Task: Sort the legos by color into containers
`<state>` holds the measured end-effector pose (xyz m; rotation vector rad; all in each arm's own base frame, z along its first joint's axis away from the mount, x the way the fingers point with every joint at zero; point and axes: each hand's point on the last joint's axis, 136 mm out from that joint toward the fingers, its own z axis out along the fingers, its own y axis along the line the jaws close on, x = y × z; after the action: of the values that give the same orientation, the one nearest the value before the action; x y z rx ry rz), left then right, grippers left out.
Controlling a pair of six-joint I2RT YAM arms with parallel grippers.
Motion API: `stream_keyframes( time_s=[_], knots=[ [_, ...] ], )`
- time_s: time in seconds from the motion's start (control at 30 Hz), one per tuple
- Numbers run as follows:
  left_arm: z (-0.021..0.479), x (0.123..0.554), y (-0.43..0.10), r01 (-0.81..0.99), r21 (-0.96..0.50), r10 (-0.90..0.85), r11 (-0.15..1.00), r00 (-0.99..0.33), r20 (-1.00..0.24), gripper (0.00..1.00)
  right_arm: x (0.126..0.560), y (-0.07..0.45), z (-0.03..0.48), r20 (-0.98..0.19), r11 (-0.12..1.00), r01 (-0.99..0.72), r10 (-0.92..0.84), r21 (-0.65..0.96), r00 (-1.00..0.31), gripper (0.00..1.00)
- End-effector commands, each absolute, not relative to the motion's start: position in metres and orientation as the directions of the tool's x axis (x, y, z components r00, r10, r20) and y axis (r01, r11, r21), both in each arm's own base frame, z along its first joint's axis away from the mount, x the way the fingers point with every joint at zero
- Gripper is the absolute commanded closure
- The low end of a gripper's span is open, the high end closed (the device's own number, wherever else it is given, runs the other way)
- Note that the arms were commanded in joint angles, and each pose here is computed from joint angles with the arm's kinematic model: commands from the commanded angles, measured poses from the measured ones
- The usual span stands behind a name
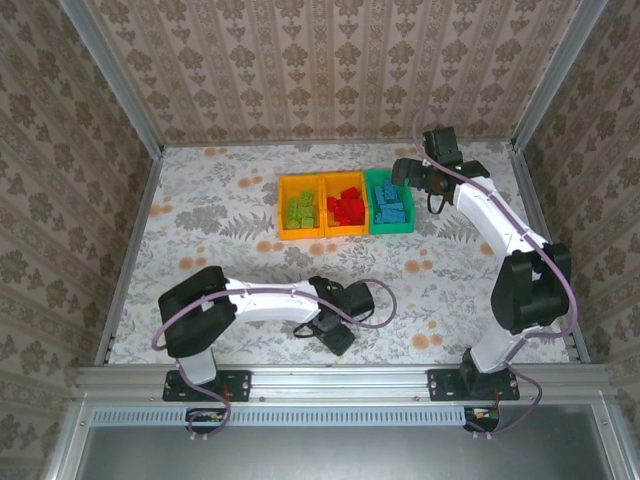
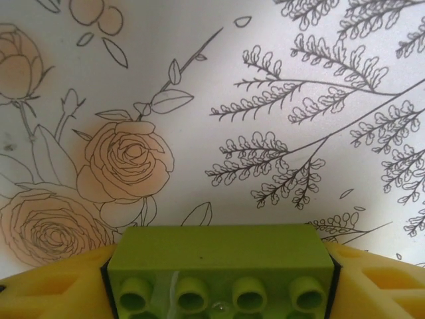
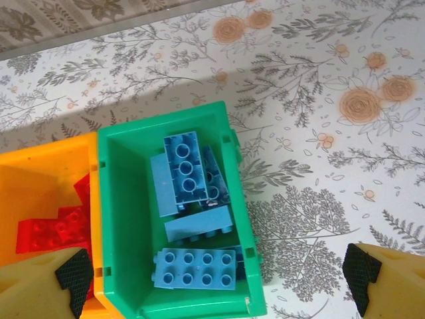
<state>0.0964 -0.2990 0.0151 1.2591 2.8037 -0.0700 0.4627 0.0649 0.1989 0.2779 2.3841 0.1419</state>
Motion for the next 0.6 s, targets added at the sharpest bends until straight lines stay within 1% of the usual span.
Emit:
stream_keyframes(
  time_s=[0.0,0.03,0.23,0.57],
  knots=[
    [0.004,0.096,-0.293,0.762,0.021,0.762,0.648,-0.646,-0.043,0.39,0.458,0.058,0.208,-0.668,0.965,0.178,0.261,0.192,-0.697,0.0],
    [0.004,0.097,-0.294,0.762,0.023,0.762,0.648,-0.646,-0.048,0.4,0.458,0.057,0.207,-0.666,0.965,0.18,0.261,0.19,-0.699,0.0],
    [0.008,0.112,-0.296,0.747,0.051,0.748,0.663,-0.658,-0.085,0.43,0.455,0.053,0.202,-0.659,0.965,0.188,0.262,0.183,-0.704,0.0],
    [0.014,0.151,-0.303,0.721,0.037,0.716,0.692,-0.679,-0.163,0.44,0.444,0.046,0.197,-0.651,0.967,0.202,0.253,0.155,-0.716,0.0]
  ],
)
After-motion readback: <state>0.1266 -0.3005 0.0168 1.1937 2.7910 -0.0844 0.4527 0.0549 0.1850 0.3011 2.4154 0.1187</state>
